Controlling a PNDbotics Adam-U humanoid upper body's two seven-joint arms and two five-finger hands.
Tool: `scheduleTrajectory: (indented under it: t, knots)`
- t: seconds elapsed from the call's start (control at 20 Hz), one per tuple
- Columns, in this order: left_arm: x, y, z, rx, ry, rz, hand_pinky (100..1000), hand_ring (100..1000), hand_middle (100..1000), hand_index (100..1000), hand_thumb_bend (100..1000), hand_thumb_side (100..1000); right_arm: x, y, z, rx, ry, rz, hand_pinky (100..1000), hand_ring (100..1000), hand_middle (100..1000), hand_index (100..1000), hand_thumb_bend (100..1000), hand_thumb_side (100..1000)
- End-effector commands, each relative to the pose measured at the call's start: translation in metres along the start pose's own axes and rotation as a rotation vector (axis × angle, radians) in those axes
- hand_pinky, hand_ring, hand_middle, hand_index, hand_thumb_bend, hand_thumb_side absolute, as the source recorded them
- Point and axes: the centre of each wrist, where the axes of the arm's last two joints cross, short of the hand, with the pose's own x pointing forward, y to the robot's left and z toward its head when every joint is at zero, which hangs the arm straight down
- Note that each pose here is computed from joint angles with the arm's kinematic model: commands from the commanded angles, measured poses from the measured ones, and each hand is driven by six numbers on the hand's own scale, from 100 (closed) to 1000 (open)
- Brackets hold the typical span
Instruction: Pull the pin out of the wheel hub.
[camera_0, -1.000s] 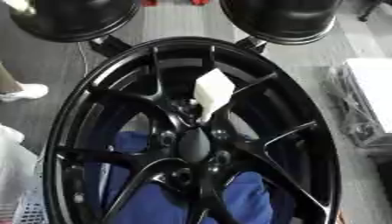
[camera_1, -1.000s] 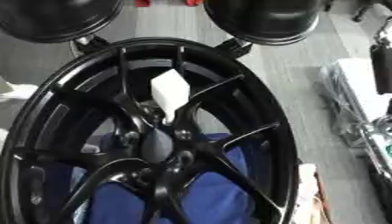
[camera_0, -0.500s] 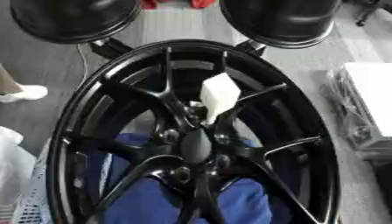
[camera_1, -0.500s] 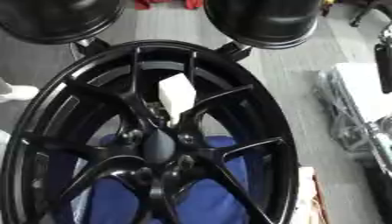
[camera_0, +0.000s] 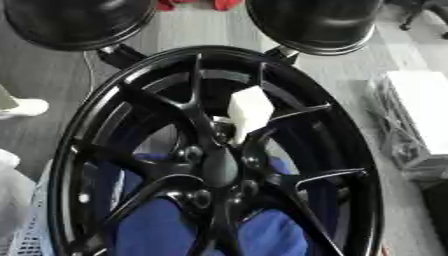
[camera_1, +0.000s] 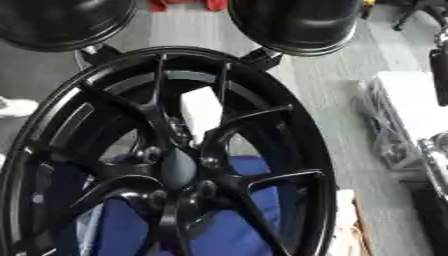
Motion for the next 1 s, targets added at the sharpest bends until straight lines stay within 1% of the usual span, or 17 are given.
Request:
scheduleTrajectory:
  t: [0.05, 0.1, 0.15, 0.25, 0.35, 0.55, 0.7, 0.85, 0.9, 0.95, 1.0]
  knots:
    - [-0.002, 0.008, 0.000, -0.064, -0.029, -0.018, 897, 859, 846, 842, 100, 158, 0.009, -0.004, -0.008, -0.040, -0.028, 0.023, 507, 628, 697, 558, 100, 500]
    - [-0.003, 0.008, 0.000, -0.097, -0.039, -0.023, 927, 904, 897, 876, 107, 190, 0.009, -0.004, -0.008, -0.040, -0.028, 0.022, 507, 628, 697, 558, 100, 501]
    - [-0.004, 0.009, 0.000, -0.116, -0.046, -0.033, 924, 900, 896, 882, 136, 165, 0.009, -0.004, -0.008, -0.039, -0.028, 0.020, 507, 628, 697, 558, 100, 501]
    - [-0.005, 0.010, 0.000, -0.132, -0.052, -0.048, 912, 890, 886, 873, 139, 141, 0.009, -0.004, -0.008, -0.039, -0.029, 0.017, 507, 628, 697, 558, 100, 501]
    - [-0.005, 0.010, 0.000, -0.133, -0.051, -0.057, 898, 879, 862, 843, 145, 122, 0.009, -0.004, -0.007, -0.038, -0.030, 0.015, 507, 627, 697, 558, 100, 500]
    - [-0.003, 0.011, 0.000, -0.128, -0.047, -0.063, 894, 876, 855, 839, 146, 130, 0.009, -0.003, -0.007, -0.038, -0.030, 0.014, 507, 627, 696, 558, 100, 500]
    - [-0.001, 0.011, 0.001, -0.121, -0.046, -0.049, 869, 850, 812, 814, 100, 148, 0.009, -0.003, -0.007, -0.037, -0.031, 0.014, 507, 627, 697, 558, 100, 498]
    - [0.003, 0.014, 0.001, -0.099, -0.057, -0.001, 844, 817, 771, 795, 100, 171, 0.009, -0.003, -0.007, -0.036, -0.032, 0.015, 507, 627, 697, 558, 100, 496]
    - [0.005, 0.015, 0.002, -0.086, -0.068, 0.017, 827, 785, 732, 775, 100, 262, 0.009, -0.003, -0.007, -0.036, -0.032, 0.016, 507, 627, 697, 558, 100, 495]
    - [0.009, 0.016, 0.003, -0.068, -0.089, 0.041, 814, 762, 700, 764, 100, 298, 0.009, -0.003, -0.007, -0.035, -0.032, 0.017, 507, 627, 697, 558, 100, 494]
    - [0.014, 0.018, 0.004, -0.047, -0.110, 0.064, 786, 706, 639, 744, 100, 358, 0.009, -0.003, -0.007, -0.034, -0.032, 0.019, 507, 627, 697, 558, 100, 494]
